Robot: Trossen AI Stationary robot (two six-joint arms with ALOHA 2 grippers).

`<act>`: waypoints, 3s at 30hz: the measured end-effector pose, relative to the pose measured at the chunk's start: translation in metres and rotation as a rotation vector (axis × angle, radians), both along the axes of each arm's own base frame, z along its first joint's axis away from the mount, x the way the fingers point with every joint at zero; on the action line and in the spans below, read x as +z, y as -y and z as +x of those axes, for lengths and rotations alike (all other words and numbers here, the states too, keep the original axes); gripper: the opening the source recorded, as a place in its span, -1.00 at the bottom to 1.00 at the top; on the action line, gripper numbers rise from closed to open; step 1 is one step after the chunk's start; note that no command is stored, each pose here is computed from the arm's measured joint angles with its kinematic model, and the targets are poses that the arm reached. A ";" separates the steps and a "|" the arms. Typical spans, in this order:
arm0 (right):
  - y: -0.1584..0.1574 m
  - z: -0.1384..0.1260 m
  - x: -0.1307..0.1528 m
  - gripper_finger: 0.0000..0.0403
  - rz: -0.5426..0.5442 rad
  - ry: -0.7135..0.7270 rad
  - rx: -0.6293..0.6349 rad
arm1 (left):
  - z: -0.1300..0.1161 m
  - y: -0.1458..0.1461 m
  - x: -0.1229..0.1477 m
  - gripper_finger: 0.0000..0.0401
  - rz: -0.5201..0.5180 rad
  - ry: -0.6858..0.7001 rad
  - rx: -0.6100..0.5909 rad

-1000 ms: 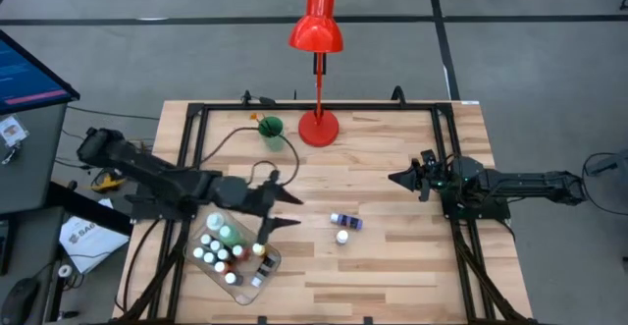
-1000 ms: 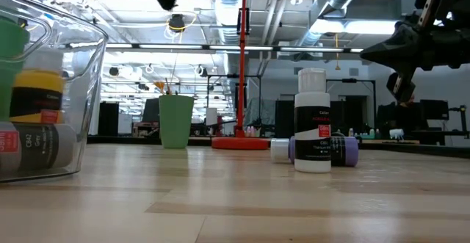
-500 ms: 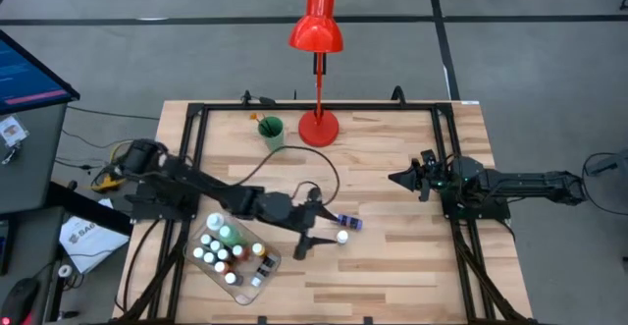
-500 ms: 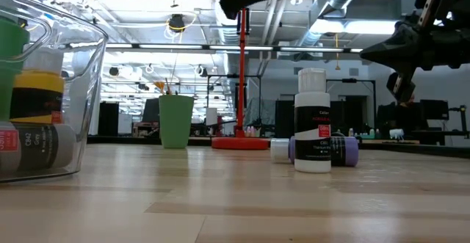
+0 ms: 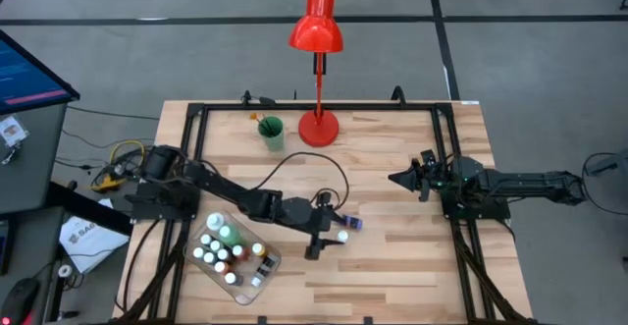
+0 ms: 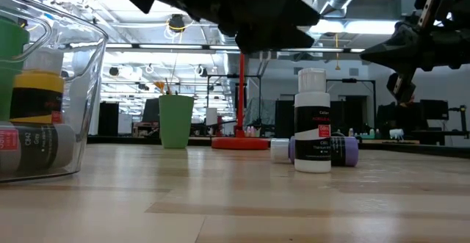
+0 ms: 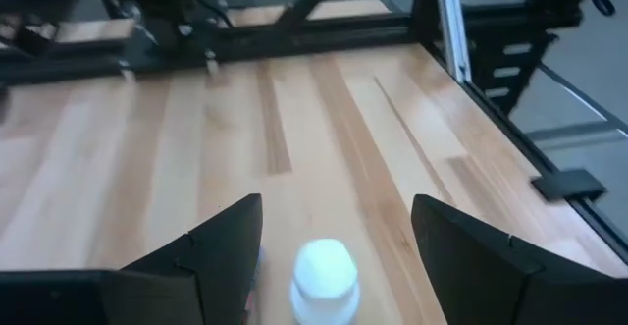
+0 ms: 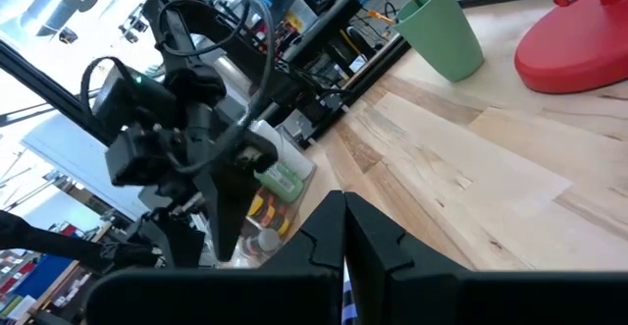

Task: Pick & Place Paint Supplies
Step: Put the white coloring bottle into the transparent bin

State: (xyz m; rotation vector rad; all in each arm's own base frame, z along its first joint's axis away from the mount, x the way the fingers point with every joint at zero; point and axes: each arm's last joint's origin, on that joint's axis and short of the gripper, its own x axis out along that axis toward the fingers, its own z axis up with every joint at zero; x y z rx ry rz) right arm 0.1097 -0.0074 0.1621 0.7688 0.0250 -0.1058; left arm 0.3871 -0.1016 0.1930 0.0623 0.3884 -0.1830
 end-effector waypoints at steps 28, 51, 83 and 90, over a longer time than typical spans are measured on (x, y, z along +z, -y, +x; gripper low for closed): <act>0.000 0.000 0.000 -1.00 0.000 0.001 0.000 | 0.018 -0.003 -0.033 0.10 0.009 -0.129 -0.049; 0.000 0.000 0.000 -1.00 0.000 0.000 -0.001 | 0.006 0.000 0.010 -0.57 -0.005 -0.046 -0.090; 0.000 0.000 0.000 -1.00 0.000 -0.001 -0.001 | -0.263 0.051 0.040 -0.53 -0.173 -0.148 -0.097; 0.000 0.000 0.000 -1.00 0.000 -0.002 0.000 | -0.249 0.060 0.026 -0.53 -0.080 -0.162 -0.076</act>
